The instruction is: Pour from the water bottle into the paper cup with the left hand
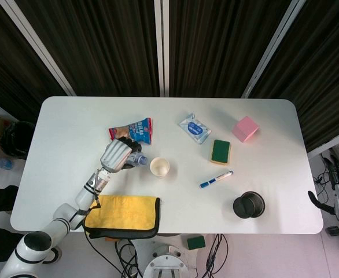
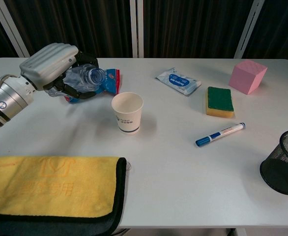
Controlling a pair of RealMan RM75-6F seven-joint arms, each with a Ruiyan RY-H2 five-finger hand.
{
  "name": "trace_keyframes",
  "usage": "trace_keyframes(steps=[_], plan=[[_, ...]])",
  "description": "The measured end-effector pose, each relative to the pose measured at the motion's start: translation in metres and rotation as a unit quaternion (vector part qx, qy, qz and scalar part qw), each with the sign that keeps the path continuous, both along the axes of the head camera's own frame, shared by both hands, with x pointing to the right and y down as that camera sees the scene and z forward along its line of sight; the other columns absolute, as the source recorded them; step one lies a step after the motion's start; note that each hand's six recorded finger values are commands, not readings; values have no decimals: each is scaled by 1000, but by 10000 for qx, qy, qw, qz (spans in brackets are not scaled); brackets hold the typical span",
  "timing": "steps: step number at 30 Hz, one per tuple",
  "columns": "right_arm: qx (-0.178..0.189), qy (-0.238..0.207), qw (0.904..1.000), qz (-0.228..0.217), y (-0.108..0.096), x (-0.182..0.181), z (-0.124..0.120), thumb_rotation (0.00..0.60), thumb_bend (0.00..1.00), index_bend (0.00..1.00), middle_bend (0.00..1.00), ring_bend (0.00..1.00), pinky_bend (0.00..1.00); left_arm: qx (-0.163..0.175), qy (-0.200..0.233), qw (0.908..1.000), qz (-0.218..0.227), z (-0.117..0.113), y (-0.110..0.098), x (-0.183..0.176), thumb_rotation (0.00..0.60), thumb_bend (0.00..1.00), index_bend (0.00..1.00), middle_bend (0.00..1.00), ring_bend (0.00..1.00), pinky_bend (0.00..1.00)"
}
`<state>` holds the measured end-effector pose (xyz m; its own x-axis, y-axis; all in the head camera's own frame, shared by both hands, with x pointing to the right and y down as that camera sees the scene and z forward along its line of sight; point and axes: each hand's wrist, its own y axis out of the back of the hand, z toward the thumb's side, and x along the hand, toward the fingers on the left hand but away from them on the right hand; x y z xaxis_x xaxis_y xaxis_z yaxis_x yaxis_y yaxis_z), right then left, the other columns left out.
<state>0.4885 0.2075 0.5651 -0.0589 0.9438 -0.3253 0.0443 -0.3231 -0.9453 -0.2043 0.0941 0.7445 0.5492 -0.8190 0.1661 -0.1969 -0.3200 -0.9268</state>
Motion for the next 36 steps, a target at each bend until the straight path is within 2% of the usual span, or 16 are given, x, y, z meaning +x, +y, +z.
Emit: trace_keyframes(steps=[18, 36], plan=[[-27, -46, 10000, 38, 2, 3, 1, 513, 241, 0, 0, 0, 0, 542, -863, 9935, 510, 3, -2, 21, 600, 332, 793, 800, 669, 585], [-26, -23, 10000, 79, 2, 6, 3, 513, 242, 0, 0, 0, 0, 904, -1249, 9848, 803, 3, 0, 28, 600, 331, 793, 800, 669, 584]])
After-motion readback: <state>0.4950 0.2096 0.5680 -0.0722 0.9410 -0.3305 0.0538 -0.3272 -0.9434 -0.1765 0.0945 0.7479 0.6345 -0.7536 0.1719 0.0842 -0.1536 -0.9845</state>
